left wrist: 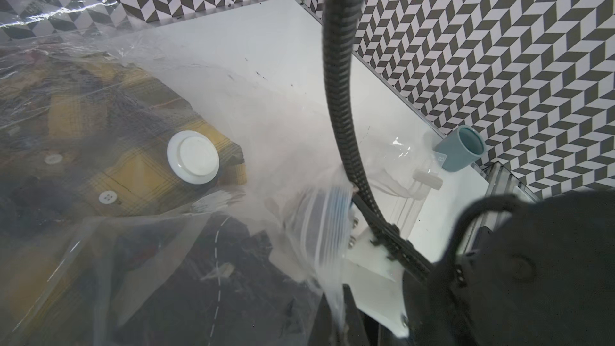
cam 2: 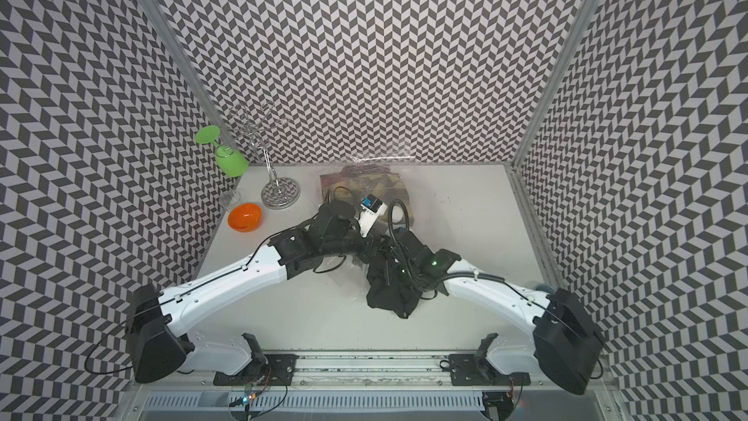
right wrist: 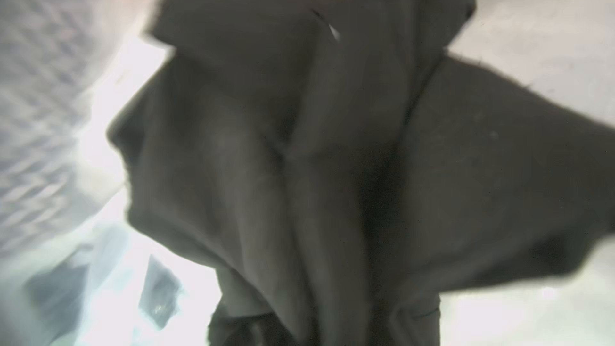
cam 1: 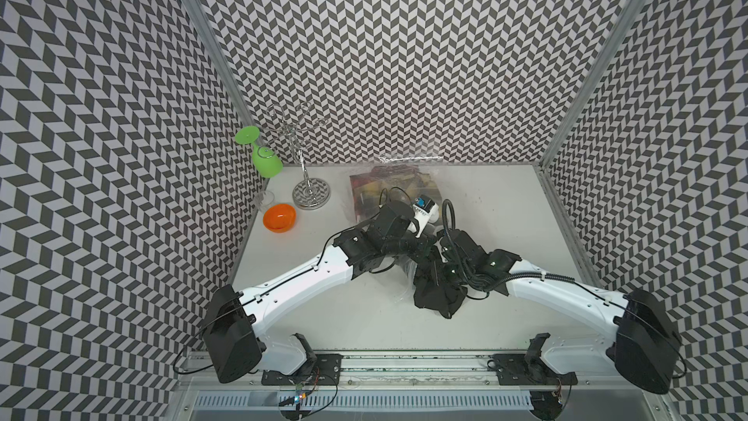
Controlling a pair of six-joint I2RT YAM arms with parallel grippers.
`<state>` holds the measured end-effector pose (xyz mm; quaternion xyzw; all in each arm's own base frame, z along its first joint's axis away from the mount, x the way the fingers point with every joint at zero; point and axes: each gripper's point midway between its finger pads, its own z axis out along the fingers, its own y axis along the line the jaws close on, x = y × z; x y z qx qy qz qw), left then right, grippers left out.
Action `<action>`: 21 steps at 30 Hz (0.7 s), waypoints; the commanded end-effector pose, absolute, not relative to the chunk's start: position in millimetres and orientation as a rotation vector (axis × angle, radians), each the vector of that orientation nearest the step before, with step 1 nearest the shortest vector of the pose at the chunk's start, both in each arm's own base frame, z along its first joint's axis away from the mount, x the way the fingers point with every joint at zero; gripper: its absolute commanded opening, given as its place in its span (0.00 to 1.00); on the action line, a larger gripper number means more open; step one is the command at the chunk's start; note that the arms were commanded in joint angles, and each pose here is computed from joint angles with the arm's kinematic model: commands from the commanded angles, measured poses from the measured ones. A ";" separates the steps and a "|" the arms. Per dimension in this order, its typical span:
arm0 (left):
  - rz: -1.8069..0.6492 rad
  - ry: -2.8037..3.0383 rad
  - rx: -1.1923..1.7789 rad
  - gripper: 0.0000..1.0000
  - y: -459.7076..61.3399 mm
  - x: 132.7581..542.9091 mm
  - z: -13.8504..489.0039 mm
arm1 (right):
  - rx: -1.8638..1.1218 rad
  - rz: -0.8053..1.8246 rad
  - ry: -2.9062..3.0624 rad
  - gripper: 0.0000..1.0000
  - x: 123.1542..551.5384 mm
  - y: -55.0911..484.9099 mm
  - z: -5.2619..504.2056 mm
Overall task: Place the folded shirt into the vacuum bag
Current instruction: Place the shirt in the vacuum bag.
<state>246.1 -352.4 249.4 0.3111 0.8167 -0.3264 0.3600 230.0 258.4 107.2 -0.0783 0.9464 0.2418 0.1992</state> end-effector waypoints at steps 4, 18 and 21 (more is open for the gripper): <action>-0.916 2.035 0.838 0.00 -361.2 237.0 264.9 | -0.310 0.786 2.554 0.89 243.4 267.7 124.9; -0.973 2.054 0.848 0.00 -370.0 233.6 249.0 | 0.061 1.003 2.627 0.64 184.7 205.3 139.9; -0.988 2.055 0.857 0.00 -374.2 231.0 245.9 | 0.206 1.005 2.716 0.48 166.7 200.0 109.7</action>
